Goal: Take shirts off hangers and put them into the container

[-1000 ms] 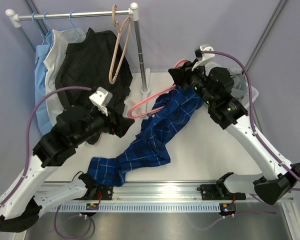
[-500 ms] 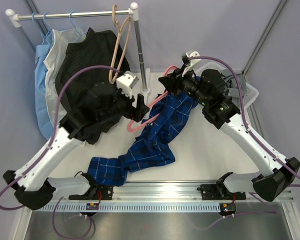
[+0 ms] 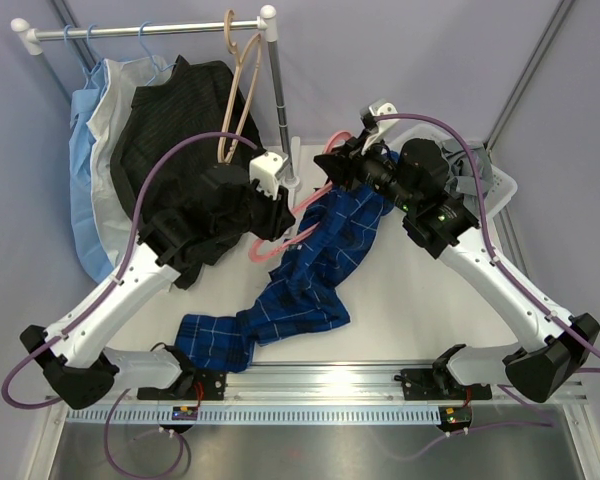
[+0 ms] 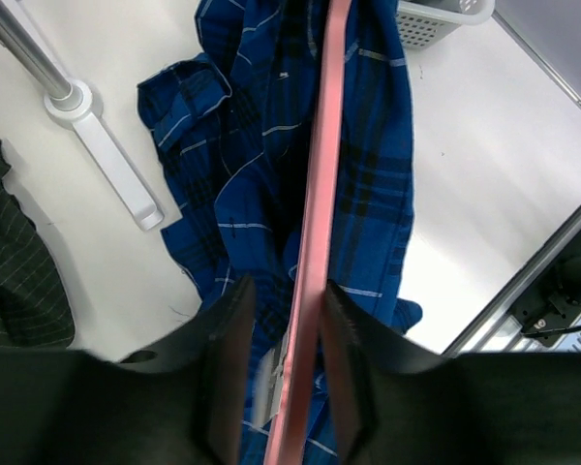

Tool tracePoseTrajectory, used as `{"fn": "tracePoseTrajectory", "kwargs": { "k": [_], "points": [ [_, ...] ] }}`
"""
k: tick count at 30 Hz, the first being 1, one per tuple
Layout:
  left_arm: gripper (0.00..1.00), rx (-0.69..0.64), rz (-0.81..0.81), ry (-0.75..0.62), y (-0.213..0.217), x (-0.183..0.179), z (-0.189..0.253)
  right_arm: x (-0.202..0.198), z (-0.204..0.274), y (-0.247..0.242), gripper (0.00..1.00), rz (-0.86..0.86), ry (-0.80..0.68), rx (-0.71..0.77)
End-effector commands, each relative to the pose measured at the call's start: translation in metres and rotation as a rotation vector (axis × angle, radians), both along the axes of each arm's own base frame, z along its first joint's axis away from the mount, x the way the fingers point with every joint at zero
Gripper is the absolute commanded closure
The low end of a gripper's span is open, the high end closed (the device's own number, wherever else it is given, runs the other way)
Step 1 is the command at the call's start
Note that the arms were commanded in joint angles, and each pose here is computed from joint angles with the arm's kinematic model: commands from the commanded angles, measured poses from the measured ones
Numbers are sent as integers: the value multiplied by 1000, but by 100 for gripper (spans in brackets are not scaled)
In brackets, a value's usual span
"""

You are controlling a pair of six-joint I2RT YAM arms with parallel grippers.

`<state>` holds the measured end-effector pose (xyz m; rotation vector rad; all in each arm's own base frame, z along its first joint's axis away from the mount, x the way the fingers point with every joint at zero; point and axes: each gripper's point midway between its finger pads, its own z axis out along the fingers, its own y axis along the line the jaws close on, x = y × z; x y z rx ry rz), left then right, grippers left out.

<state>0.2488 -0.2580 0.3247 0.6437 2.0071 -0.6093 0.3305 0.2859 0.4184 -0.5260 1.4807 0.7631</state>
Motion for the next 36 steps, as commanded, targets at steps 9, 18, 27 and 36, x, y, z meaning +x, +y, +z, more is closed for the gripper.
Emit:
{"fn": "tracePoseTrajectory", "kwargs": {
  "k": [9,18,27,36],
  "points": [
    [100,-57,-85,-14,-20,-2,10,-11,32,10,100,58,-90,54],
    [100,-34,1,-116,2,6,13,-30,1,-4,28,72,-28,-60],
    [100,-62,56,-122,2,15,12,-71,-7,-29,26,102,-8,-96],
    [100,-139,91,-126,-11,28,42,-86,-95,26,40,237,66,-340]
  ]
}}
